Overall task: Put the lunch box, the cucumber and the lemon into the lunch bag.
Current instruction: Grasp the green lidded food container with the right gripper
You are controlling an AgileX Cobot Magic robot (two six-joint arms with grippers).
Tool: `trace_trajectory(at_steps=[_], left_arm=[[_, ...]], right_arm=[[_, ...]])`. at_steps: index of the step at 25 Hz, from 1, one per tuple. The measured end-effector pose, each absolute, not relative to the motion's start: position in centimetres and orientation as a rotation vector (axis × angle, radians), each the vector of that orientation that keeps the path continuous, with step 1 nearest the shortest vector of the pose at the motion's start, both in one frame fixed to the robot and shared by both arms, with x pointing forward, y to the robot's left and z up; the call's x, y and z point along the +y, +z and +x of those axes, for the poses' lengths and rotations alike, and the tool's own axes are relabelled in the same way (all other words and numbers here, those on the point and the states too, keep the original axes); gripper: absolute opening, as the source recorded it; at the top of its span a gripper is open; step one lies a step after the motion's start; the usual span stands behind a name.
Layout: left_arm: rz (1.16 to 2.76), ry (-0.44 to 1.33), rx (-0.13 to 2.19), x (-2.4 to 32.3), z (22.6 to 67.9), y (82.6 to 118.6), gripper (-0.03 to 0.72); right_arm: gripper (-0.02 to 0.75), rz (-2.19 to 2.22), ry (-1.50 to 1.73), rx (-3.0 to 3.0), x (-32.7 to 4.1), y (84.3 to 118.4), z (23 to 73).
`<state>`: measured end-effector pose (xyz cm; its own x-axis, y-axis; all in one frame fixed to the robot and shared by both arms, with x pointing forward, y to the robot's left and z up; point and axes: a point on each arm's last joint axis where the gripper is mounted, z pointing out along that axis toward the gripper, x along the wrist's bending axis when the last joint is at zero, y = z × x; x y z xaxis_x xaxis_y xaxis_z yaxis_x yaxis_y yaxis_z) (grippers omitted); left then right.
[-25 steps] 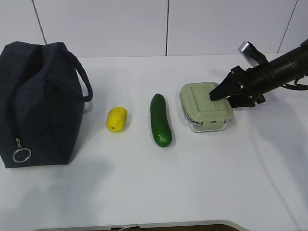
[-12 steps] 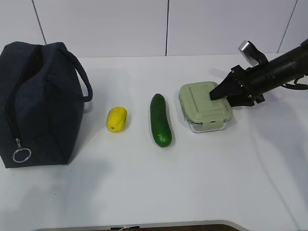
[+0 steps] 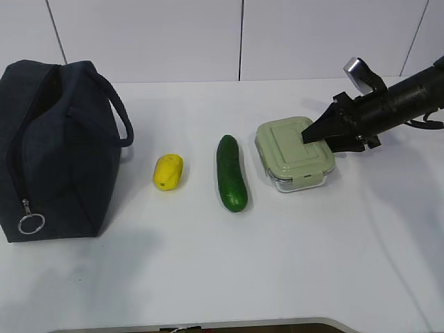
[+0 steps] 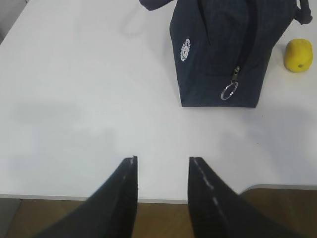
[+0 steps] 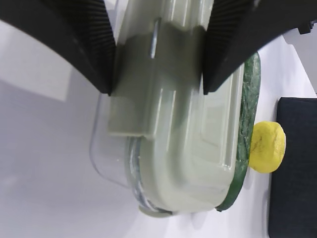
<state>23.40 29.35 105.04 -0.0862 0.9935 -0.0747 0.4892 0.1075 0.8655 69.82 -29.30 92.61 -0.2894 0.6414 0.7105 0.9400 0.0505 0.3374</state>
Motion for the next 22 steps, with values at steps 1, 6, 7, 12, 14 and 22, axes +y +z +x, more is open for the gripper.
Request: trace_trajectory(at_steps=[1, 6, 7, 12, 14, 22], left_arm=[[1.469, 0.895, 1.673, 29.35, 23.4, 105.04, 0.242], [1.469, 0.895, 1.673, 29.35, 23.4, 105.04, 0.242], [1.469, 0.895, 1.673, 29.35, 23.4, 105.04, 0.242], [1.469, 0.895, 1.673, 29.35, 23.4, 105.04, 0.242], [1.469, 0.895, 1.673, 29.35, 23.4, 105.04, 0.242], [1.469, 0.895, 1.673, 29.35, 23.4, 105.04, 0.242]], right_arm=[[0.418, -1.589, -1.11, -1.965, -29.29, 92.62, 69.82], [0.416, -1.591, -1.109, -1.963, -29.29, 92.62, 69.82], [0.416, -1.592, -1.108, -1.962, -29.29, 92.62, 69.82], [0.393, -1.599, -1.108, -1.951, -29.28, 92.64, 69.83], [0.385, -1.599, -1.106, -1.949, -29.28, 92.64, 69.82], [0.382, -1.627, -1.095, -1.912, -29.27, 92.66, 69.83]])
